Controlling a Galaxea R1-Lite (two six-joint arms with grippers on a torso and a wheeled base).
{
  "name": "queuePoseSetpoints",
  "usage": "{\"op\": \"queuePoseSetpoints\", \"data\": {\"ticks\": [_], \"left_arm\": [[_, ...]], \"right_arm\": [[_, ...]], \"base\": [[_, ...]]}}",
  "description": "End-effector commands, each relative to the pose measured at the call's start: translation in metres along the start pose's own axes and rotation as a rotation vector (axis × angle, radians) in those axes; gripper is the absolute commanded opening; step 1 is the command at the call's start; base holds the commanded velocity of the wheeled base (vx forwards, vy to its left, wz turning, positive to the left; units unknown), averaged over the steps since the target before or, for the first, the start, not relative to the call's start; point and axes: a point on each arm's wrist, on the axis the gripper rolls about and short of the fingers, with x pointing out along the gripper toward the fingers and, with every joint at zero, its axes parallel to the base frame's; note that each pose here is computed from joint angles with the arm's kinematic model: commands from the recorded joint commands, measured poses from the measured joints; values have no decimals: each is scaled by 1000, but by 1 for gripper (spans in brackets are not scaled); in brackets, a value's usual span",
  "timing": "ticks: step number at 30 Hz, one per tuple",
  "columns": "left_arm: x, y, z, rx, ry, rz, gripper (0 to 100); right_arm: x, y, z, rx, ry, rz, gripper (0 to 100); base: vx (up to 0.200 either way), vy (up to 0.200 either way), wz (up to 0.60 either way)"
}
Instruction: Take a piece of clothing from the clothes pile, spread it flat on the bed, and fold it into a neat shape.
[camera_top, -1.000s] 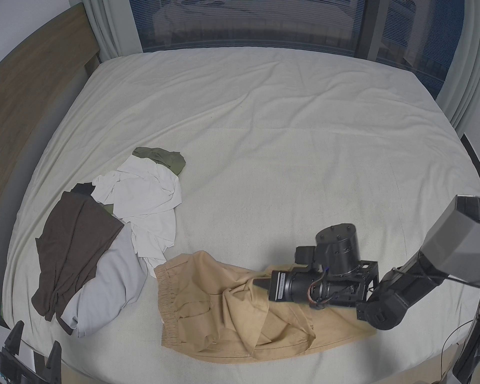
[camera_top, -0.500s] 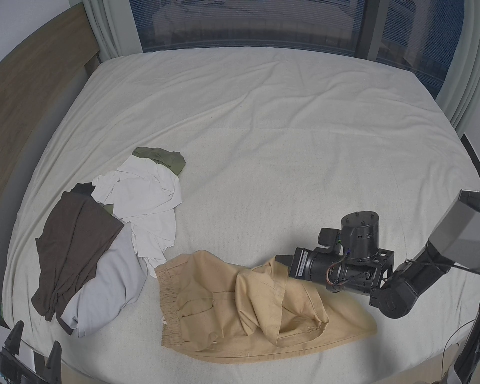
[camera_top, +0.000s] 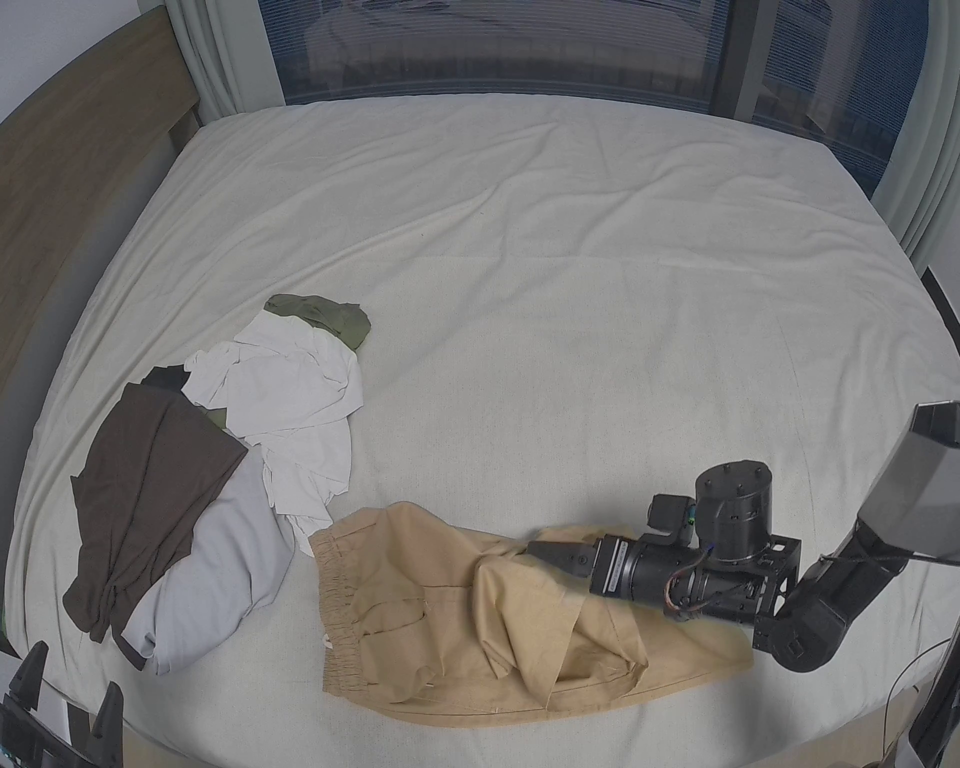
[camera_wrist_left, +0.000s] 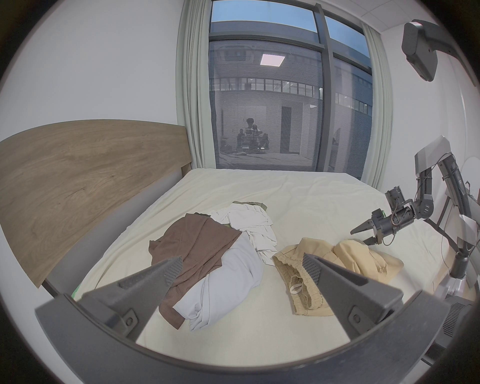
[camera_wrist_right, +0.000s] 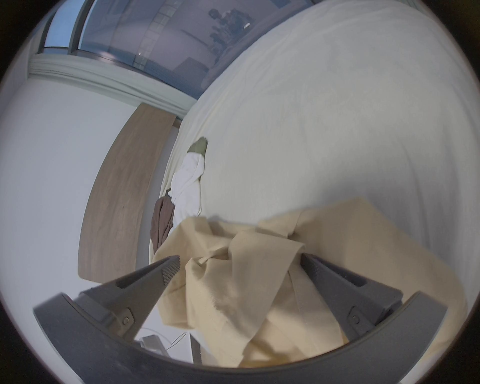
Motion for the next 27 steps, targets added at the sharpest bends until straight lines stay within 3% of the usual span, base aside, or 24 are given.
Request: {"op": "queuePoseSetpoints", "data": {"ticks": [1,8,17,27], "left_arm": [[0,0,-5,-1,1,0,100],[0,0,-5,-1,1,0,100],[0,0,-5,-1,1,0,100],[0,0,-5,-1,1,0,100]], "right_arm": [[-2,7,-5,11,13,21,100],[0,19,-10,25,29,53,100],[-27,15,-13,-20,71,-5,100],[-55,41,-19,-54,161,7,100]], "base": [[0,0,0],[0,0,0],[0,0,0],[0,0,0]]}}
